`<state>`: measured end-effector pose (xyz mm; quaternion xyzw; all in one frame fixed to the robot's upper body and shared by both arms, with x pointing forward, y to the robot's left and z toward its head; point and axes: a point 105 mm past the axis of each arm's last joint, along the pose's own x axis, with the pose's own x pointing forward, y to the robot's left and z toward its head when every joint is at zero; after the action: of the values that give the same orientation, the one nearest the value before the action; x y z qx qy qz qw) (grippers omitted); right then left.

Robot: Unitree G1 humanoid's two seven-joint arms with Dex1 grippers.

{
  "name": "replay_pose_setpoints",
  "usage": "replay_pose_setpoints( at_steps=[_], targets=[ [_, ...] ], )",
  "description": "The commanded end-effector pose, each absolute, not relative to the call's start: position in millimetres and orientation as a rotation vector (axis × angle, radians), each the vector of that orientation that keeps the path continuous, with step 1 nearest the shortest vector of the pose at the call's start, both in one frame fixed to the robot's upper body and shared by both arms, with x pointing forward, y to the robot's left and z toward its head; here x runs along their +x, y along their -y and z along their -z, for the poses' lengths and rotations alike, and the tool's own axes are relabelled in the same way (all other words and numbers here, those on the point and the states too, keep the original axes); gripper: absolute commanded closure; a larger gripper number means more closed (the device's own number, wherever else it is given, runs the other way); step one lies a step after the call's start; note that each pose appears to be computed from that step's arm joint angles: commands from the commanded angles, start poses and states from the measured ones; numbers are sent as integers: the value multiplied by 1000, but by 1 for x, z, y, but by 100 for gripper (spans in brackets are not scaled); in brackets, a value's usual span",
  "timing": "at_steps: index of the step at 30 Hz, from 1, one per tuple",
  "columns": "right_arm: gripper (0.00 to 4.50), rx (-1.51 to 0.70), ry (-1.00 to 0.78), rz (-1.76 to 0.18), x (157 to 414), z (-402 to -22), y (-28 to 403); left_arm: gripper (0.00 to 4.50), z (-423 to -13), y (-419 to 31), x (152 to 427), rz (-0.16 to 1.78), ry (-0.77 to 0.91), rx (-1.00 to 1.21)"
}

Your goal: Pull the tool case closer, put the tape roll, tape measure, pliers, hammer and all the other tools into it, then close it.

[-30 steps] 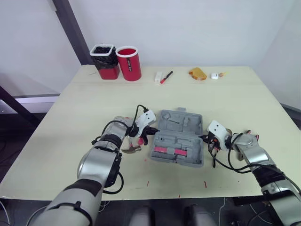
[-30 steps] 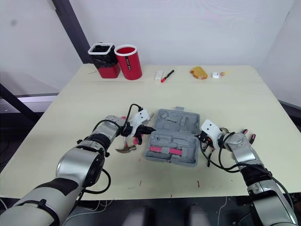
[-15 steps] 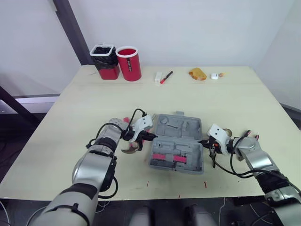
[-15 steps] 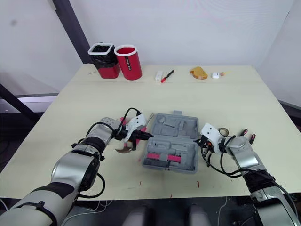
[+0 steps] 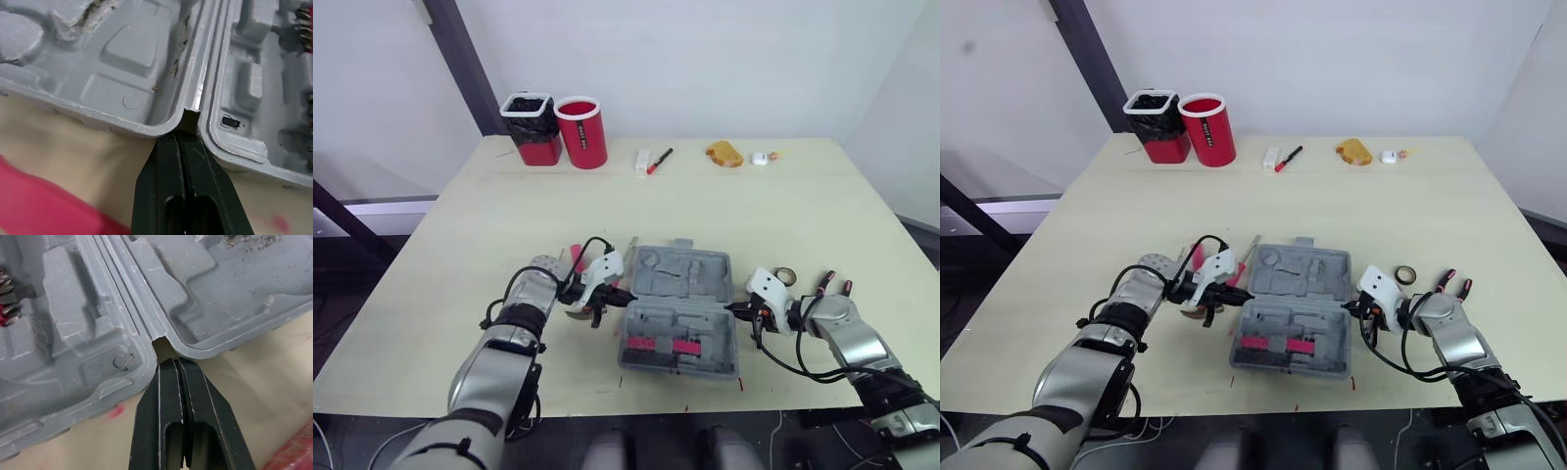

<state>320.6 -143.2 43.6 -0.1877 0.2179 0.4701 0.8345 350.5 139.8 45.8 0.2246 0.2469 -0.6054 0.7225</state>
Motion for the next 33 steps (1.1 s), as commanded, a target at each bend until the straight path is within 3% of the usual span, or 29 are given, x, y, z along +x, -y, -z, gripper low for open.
replay_pose_setpoints(
  at_steps=[1, 13, 33],
  targets=[
    [450, -393, -408, -1038, 317, -58, 136, 448, -38, -132, 332, 1409, -604, 481],
    [450, -370, -477, -1117, 292, -49, 135, 448, -30, -135, 297, 1447, -664, 472],
    [450, -312, -547, -1170, 268, -41, 132, 448, -26, -140, 284, 1478, -697, 503]
  ],
)
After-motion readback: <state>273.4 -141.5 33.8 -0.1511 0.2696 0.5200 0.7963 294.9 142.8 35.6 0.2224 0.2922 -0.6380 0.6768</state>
